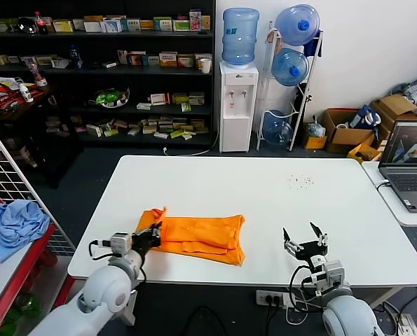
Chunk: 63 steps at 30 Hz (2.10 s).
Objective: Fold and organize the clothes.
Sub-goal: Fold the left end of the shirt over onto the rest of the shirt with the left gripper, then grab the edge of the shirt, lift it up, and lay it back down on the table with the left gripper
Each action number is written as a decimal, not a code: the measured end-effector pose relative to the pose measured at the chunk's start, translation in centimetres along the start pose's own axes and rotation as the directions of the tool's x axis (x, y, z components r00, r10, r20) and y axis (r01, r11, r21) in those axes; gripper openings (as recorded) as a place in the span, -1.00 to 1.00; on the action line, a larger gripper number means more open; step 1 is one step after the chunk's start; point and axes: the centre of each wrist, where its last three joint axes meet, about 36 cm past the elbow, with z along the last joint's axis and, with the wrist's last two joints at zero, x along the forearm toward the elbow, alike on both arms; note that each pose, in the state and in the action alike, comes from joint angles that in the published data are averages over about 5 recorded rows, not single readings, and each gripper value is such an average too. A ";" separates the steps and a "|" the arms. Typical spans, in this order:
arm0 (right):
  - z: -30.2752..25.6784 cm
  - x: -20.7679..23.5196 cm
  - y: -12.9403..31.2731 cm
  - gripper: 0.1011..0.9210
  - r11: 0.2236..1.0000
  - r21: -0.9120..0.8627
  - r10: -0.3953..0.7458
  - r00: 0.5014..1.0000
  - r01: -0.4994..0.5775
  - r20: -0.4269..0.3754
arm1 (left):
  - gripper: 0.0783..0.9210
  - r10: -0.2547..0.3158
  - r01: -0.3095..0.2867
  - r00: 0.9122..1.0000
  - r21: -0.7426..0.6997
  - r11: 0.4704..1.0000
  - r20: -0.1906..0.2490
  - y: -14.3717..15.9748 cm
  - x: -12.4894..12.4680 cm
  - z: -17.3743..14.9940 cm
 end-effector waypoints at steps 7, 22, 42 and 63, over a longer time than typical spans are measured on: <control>0.3 -0.6 0.2 0.76 1.000 -0.006 0.010 1.000 -0.010 -0.007 | -0.90 0.093 -0.094 0.996 0.062 0.994 0.009 -5.5 -1.2 -0.2; 0.2 -1.8 0.4 0.76 1.000 -0.016 0.025 1.000 -0.025 -0.015 | -0.76 0.253 -0.250 0.968 0.119 0.961 -0.003 -13.9 -2.1 0.3; -0.7 -1.4 0.6 0.76 1.000 -0.017 0.001 1.000 -0.001 -0.008 | 0.61 0.248 -0.255 0.966 0.097 0.962 0.076 -10.5 -1.9 1.0; -0.5 -0.9 -0.1 0.76 0.999 -0.010 -0.045 0.999 0.045 -0.013 | 0.77 0.259 -0.257 0.959 0.033 0.966 -0.113 2.5 -3.6 -0.3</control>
